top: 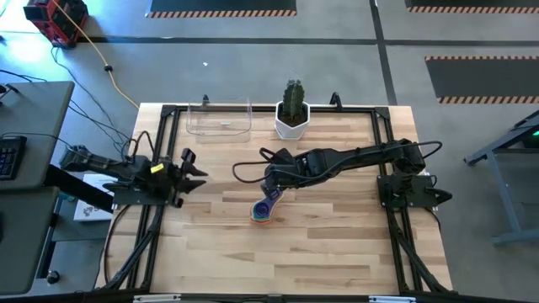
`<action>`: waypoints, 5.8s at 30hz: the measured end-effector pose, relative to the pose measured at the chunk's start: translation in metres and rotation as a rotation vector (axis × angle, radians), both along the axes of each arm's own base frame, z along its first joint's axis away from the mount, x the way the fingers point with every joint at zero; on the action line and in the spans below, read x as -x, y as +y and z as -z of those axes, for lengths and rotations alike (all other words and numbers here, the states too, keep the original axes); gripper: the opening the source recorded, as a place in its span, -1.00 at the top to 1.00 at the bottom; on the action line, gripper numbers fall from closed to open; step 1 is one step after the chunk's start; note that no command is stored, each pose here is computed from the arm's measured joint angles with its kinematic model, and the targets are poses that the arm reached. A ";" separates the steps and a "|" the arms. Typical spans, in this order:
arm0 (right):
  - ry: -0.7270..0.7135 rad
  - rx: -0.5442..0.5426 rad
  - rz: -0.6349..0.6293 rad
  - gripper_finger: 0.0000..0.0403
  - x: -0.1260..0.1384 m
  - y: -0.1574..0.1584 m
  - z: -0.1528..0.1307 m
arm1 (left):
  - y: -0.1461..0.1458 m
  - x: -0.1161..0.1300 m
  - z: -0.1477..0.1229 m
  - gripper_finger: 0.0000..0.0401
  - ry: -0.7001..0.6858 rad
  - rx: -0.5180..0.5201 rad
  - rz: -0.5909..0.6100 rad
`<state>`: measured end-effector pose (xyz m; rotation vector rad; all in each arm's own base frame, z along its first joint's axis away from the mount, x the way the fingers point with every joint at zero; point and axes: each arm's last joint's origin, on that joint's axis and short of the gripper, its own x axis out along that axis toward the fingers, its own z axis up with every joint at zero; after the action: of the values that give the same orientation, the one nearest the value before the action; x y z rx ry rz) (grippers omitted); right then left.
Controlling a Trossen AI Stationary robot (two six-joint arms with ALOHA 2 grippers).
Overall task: Nest measuring cups in basket
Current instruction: Put the stacked measuring cups into the bin
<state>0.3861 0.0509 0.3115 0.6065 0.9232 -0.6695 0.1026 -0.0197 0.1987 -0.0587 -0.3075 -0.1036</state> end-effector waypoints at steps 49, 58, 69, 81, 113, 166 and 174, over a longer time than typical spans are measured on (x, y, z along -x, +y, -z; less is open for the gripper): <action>0.170 0.239 -0.649 0.80 -0.002 -0.013 0.001 | 0.019 0.005 0.031 0.53 0.305 0.173 -0.068; 0.052 0.278 -1.002 0.76 -0.014 -0.031 -0.004 | 0.019 0.005 0.031 0.53 0.304 0.173 -0.068; 0.028 0.311 -1.226 0.32 -0.014 -0.046 -0.004 | 0.019 0.005 0.031 0.53 0.304 0.173 -0.068; 0.032 0.377 -1.350 -0.31 -0.017 -0.048 0.000 | 0.019 0.005 0.031 0.53 0.304 0.173 -0.068; 0.229 0.168 -1.443 -0.61 -0.050 -0.023 0.095 | 0.019 0.005 0.031 0.53 0.304 0.173 -0.068; 0.340 0.117 -1.290 0.33 -0.061 -0.014 0.136 | 0.019 0.005 0.031 0.53 0.304 0.174 -0.071; 0.334 0.152 -1.181 0.38 -0.065 -0.015 0.136 | 0.019 0.005 0.031 0.53 0.304 0.173 -0.071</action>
<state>0.4509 0.0356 0.1758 -0.2463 1.3198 0.2446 0.0974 -0.0003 0.1680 -0.2330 -0.0135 0.0034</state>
